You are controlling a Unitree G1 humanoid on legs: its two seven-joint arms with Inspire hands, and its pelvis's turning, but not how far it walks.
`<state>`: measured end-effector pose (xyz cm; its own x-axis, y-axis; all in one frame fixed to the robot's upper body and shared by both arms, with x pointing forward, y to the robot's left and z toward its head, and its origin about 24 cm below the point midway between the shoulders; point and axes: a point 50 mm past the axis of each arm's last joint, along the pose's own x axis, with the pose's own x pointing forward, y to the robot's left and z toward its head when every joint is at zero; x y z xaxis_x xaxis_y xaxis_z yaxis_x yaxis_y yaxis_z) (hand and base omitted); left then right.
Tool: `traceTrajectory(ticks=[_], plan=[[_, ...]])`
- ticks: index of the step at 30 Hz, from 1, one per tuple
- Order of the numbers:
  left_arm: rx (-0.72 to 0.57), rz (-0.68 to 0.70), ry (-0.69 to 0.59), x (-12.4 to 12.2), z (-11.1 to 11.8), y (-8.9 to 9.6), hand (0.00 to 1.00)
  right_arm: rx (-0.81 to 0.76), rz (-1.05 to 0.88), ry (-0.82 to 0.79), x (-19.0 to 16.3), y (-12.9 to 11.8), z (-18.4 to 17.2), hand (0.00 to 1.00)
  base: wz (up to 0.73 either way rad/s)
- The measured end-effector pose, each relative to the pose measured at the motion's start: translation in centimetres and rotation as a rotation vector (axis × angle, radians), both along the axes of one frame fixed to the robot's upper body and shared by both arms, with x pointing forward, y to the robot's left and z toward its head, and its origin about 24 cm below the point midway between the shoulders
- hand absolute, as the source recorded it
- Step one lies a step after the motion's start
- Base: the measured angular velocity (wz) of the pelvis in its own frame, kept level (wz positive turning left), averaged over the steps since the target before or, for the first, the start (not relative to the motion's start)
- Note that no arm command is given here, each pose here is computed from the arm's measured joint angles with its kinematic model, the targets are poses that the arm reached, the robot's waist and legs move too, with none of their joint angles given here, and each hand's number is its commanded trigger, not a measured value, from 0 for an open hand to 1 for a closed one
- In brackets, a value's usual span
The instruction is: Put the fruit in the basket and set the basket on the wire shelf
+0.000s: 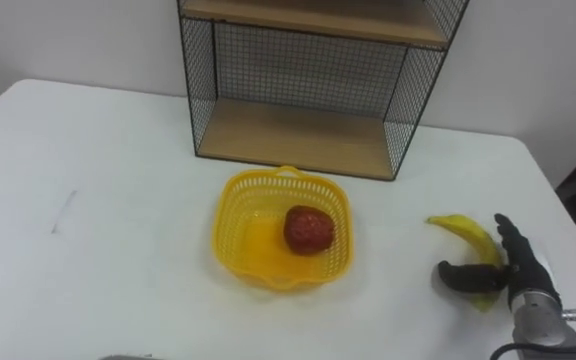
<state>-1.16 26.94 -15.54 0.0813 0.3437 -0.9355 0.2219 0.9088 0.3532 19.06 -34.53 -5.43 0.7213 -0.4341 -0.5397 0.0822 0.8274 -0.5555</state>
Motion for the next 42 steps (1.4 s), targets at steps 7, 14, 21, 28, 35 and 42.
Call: traceTrajectory(ticks=[7, 14, 21, 28, 35, 42], plan=[[0.027, -0.024, 0.028, -0.2, 0.2, 0.8, 0.00, -0.100, 0.008, 0.047, -0.3, -1.4, 0.5, 1.00, 0.07], [0.031, -0.047, 0.010, 0.6, 0.2, 0.6, 0.00, -0.144, -0.003, 0.048, -0.4, -1.6, 0.7, 1.00, 0.00], [0.037, -0.065, -0.013, 1.5, 0.1, 0.5, 0.00, -0.135, -0.034, -0.015, 0.5, -1.2, 1.4, 1.00, -0.02], [0.045, -0.063, -0.021, 1.7, 0.1, 0.5, 0.00, -0.046, -0.005, -0.113, 2.0, 1.8, 2.2, 1.00, -0.15], [0.043, -0.088, -0.055, 2.2, 0.1, 0.3, 0.00, 0.013, 0.196, -0.336, 4.4, 6.8, 6.0, 1.00, -0.11], [0.022, -0.077, -0.039, 1.5, -0.3, -0.6, 0.00, 0.085, 0.287, -0.595, 5.5, 9.0, 11.1, 1.00, 0.02]])
